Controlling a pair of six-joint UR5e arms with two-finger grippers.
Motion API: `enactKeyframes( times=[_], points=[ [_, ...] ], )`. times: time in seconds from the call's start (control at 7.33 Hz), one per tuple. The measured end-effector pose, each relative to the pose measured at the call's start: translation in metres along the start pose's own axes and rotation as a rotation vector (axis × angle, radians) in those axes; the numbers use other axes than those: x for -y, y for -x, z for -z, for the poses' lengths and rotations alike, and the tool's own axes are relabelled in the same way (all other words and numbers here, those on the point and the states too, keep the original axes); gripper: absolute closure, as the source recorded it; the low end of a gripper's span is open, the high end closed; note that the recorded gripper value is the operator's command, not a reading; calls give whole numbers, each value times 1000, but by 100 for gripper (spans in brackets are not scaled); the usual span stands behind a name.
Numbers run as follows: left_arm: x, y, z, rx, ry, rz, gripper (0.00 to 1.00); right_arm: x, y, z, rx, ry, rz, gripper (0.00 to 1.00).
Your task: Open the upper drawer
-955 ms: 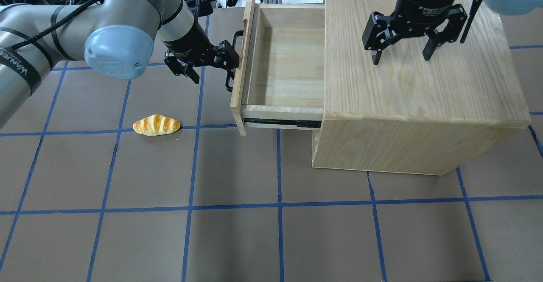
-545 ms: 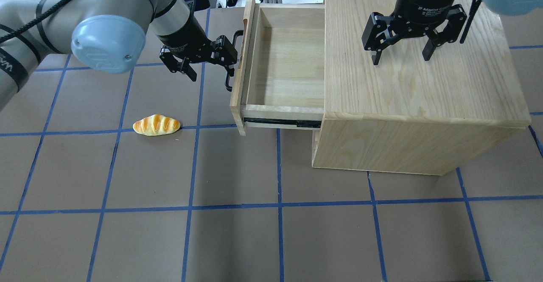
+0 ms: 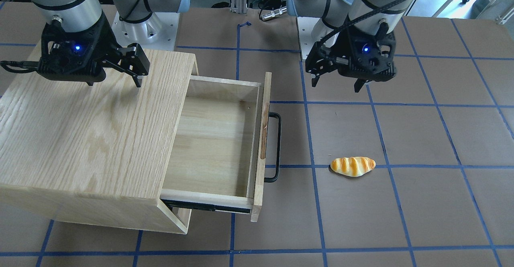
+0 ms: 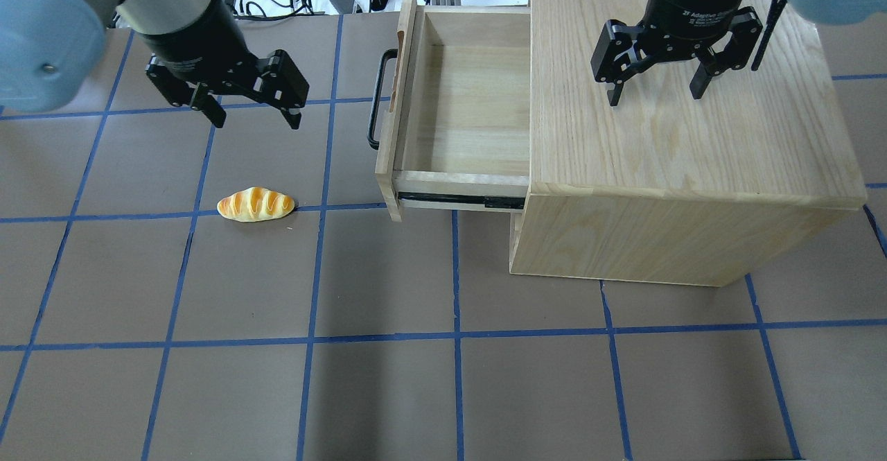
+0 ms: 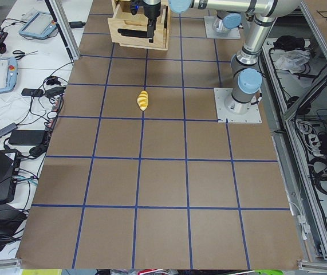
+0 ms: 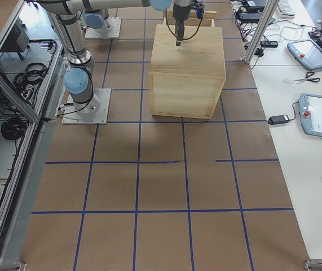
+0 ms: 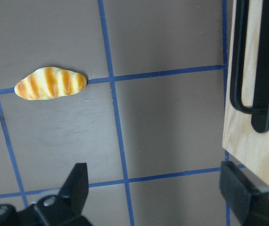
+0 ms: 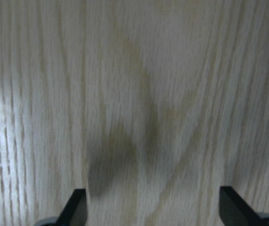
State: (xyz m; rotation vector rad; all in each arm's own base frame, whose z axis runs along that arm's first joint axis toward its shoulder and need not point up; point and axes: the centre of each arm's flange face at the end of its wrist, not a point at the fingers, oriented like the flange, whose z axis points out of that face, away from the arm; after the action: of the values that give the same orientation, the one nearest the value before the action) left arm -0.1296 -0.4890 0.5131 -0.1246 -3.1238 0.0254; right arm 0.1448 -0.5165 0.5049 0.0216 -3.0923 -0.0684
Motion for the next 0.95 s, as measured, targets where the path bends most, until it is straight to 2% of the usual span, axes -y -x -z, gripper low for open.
enactKeyframes(
  times=[0.27, 0.95],
  points=[
    [-13, 11, 12, 22, 5, 23, 0, 0, 0, 0, 0, 0, -1, 0],
    [-8, 16, 9, 29, -6, 32, 0, 0, 0, 0, 0, 0, -1, 0]
  ],
)
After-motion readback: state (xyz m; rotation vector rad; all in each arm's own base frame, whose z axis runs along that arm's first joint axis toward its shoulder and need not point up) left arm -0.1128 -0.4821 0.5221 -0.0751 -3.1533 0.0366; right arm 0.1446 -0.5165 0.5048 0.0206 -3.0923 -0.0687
